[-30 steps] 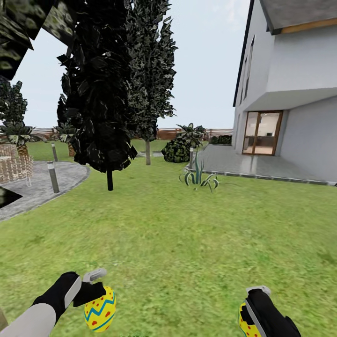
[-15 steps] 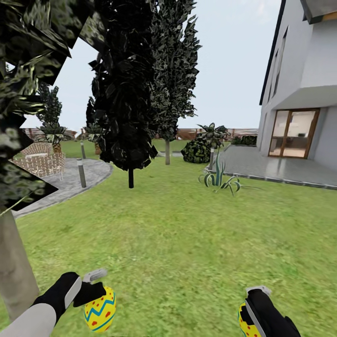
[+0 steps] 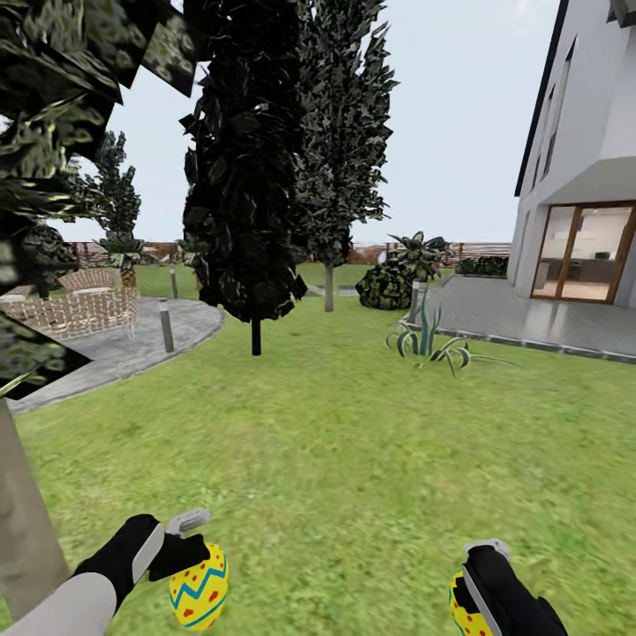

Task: Take the three Easter eggs out of the wicker basket on the lawn in the garden, then place them on the lawn next to a single tree (choose any tree) so that all three eggs are next to the same tree and none are left in the basket.

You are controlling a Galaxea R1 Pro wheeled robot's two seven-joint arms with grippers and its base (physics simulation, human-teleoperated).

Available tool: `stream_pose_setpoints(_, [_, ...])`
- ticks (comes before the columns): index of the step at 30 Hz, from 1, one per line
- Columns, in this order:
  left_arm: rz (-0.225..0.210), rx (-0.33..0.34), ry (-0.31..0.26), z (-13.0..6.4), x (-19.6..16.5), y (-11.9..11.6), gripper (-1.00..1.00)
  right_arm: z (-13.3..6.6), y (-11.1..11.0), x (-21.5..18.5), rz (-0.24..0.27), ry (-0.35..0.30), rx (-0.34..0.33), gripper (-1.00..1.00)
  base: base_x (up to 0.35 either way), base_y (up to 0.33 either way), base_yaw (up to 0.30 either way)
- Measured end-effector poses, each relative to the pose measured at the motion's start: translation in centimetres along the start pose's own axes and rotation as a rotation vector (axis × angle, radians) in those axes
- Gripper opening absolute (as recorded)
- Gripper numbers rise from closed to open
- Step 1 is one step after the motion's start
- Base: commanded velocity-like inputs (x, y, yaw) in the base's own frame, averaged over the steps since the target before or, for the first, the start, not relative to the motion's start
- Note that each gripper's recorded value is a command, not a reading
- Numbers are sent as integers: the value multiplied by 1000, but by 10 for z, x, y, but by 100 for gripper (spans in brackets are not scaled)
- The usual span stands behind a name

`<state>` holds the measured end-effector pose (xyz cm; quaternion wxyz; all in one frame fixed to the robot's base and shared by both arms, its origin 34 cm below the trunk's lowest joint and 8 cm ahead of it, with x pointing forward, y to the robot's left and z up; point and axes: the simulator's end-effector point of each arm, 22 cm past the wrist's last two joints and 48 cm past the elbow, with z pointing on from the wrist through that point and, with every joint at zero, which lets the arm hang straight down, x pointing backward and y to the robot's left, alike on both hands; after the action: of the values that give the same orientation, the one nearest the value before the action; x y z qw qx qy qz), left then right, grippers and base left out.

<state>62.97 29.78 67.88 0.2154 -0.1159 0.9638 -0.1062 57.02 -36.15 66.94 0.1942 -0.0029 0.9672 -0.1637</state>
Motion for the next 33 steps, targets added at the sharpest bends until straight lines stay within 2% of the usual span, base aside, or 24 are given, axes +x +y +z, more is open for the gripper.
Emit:
stream_pose_setpoints(8, [0, 1, 0, 0, 0, 0, -100, 0, 0, 0, -1, 0, 1, -100, 197, -274, 64])
stream_pose_setpoints(12, [-4, 2, 0, 0, 0, 0, -100, 0, 2, -1, 8, -5, -14, -100, 37, -50, 43])
stream_pose_setpoints(16, [-10, -31, 21, 0, 7, 20, -100, -9, -4, -23, 6, -39, -2, -100, 0, 0, 0])
stream_pose_setpoints(22, [-26, -50, 47, 1, 19, 39, -100, -20, 13, -51, 7, -94, -21, -100, 0, 0, 0])
stream_pose_setpoints(24, [-29, -50, 58, 3, 24, 39, -100, -19, 22, -50, 5, -96, -32, -100, 0, 0, 0])
stream_pose_setpoints(33, [-38, -51, 87, 7, 37, 40, -100, -7, 28, -41, 2, -104, -38, -100, 0, 0, 0])
